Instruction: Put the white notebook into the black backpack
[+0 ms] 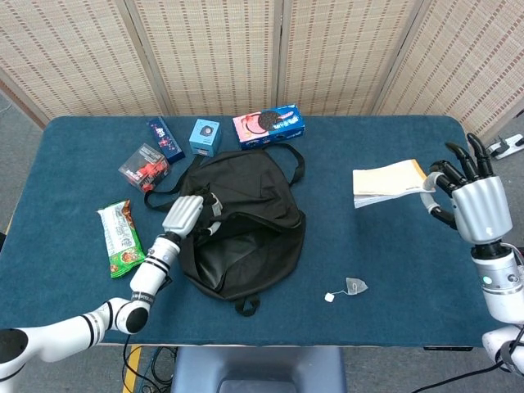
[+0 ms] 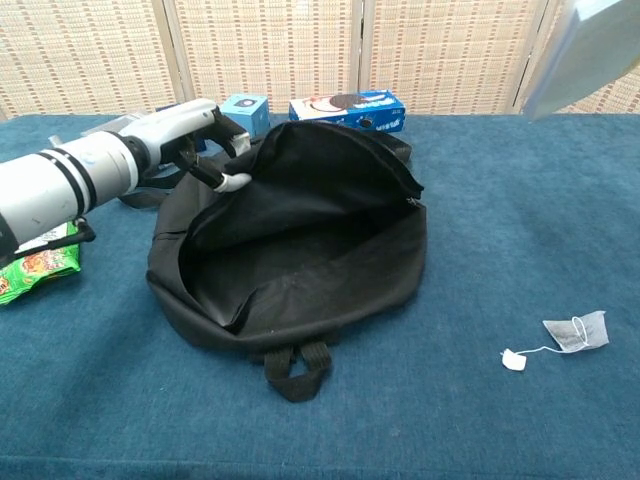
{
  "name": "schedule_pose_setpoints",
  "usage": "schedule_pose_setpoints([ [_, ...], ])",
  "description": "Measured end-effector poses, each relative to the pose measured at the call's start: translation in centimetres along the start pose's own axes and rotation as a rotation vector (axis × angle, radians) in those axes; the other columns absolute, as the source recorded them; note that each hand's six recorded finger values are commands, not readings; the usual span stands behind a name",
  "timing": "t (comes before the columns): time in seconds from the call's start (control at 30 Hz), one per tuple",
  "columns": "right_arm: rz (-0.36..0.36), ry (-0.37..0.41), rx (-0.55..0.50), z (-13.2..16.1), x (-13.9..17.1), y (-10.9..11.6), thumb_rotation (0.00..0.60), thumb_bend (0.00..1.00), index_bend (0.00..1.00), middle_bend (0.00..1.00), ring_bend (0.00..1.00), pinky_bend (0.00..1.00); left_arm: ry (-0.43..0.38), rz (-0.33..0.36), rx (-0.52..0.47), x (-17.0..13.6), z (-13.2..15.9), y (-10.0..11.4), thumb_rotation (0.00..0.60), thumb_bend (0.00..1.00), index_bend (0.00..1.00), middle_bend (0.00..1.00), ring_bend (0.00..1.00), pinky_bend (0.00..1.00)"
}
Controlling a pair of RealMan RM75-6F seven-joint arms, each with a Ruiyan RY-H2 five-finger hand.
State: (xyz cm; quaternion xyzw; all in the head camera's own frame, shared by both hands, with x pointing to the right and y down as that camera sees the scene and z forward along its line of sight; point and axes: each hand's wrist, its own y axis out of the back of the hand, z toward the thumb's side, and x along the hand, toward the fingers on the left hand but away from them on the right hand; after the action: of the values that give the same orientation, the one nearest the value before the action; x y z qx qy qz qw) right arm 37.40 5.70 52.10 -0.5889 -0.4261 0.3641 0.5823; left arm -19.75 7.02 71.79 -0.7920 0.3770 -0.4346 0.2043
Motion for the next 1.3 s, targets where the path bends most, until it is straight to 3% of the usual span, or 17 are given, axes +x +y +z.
schedule_pose_setpoints([
  [0.37,-0.097,0.197,-0.179,7.5,-1.1,3.6,0.600,0.55,0.67,0.45,0.18,0.06,0.145,0.009,-0.042,2.9,-0.5,2.7,0.600,0.55,0.82,0.39,0.29,0.09],
  [0.57,-0.096,0.285,-0.243,10.9,-2.2,3.9,0.600,0.55,0.67,0.46,0.19,0.06,0.197,0.007,-0.041,4.3,-0.5,3.6,0.600,0.55,0.82,0.39,0.29,0.09],
  [0.9,-0.026,0.397,-0.322,17.2,-4.3,0.6,0.600,0.55,0.67,0.46,0.19,0.06,0.268,-0.010,-0.061,5.9,-0.6,4.1,0.600,0.55,0.81,0.39,0.29,0.09],
  [1.3,0.086,0.482,-0.342,23.3,-5.6,-5.8,0.600,0.55,0.67,0.46,0.19,0.06,0.295,-0.026,-0.066,6.1,-1.0,4.3,0.600,0.55,0.81,0.39,0.29,0.09],
])
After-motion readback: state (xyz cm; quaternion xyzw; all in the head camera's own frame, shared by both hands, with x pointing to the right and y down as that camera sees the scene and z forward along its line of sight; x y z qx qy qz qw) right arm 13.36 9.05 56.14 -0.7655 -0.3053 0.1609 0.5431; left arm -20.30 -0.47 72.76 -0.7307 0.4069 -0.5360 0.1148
